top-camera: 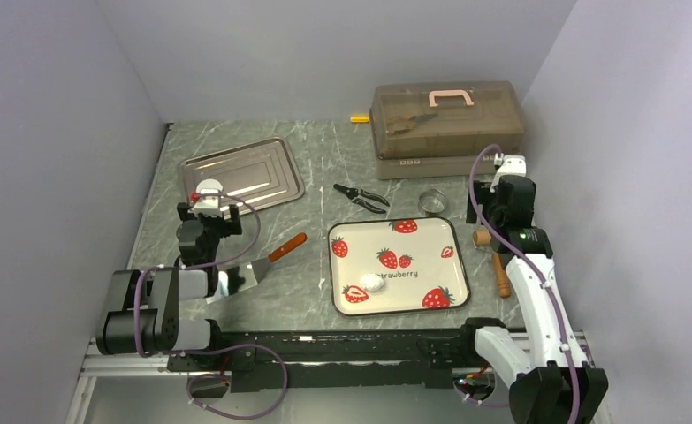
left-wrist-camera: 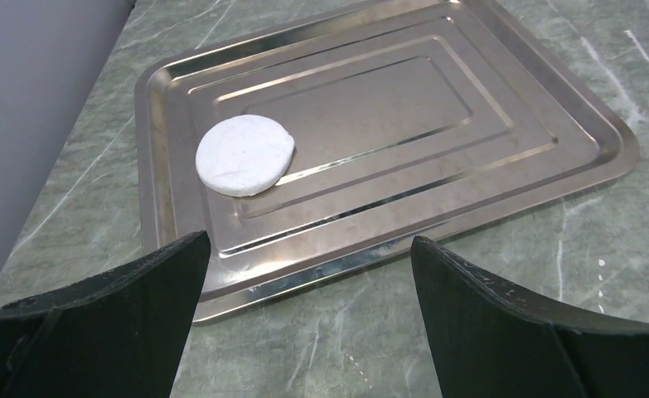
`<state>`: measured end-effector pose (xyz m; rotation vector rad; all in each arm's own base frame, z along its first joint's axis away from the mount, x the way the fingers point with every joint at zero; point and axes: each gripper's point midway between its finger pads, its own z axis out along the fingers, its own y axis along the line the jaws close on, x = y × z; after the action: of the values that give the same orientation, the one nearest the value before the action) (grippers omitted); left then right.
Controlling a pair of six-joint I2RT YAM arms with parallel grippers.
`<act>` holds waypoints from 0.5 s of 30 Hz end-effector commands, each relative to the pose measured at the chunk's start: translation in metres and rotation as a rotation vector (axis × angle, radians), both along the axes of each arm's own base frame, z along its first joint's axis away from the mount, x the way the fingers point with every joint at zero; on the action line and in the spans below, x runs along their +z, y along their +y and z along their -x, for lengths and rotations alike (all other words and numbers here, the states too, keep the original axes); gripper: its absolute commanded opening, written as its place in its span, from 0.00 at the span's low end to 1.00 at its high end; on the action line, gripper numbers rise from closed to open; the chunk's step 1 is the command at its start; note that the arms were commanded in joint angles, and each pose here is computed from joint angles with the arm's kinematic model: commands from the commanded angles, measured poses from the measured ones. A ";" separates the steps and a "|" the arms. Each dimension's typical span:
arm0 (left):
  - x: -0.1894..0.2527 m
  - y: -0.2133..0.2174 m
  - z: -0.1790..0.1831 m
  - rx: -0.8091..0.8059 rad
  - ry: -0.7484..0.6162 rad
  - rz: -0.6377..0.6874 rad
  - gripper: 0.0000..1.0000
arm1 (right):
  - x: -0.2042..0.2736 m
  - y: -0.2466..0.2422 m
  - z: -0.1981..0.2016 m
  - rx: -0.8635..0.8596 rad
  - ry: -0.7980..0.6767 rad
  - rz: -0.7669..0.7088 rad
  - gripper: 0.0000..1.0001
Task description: Roll out the dumpling wrappers from the dough
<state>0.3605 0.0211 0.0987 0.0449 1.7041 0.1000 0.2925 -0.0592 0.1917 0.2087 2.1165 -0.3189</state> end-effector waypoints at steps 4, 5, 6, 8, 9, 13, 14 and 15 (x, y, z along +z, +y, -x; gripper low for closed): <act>0.029 -0.009 0.011 -0.077 -0.157 -0.026 0.99 | -0.021 0.001 0.045 0.314 0.316 0.195 0.87; 0.030 -0.009 0.012 -0.076 -0.161 -0.025 0.99 | -0.034 -0.005 0.050 0.312 0.397 0.199 0.88; 0.032 -0.008 0.013 -0.074 -0.166 -0.023 0.99 | -0.046 -0.012 0.053 0.295 0.461 0.205 0.91; 0.037 -0.007 0.015 -0.069 -0.169 -0.015 0.99 | -0.060 -0.016 0.053 0.282 0.512 0.200 0.96; 0.041 -0.006 0.016 -0.072 -0.174 -0.011 0.99 | -0.064 -0.013 0.050 0.292 0.511 0.170 0.99; 0.053 -0.011 0.020 -0.130 -0.195 -0.019 0.99 | -0.088 -0.013 0.053 0.329 0.589 0.115 0.99; 0.055 -0.013 0.021 -0.150 -0.206 -0.016 0.99 | -0.098 -0.014 0.055 0.336 0.621 0.103 0.99; 0.059 -0.016 0.023 -0.169 -0.230 -0.015 0.99 | -0.108 -0.017 0.057 0.332 0.653 0.097 0.99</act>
<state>0.3395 0.0167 0.1443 0.1187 1.5226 0.0606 0.2428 -0.0726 0.1049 -0.2928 2.6374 -0.3567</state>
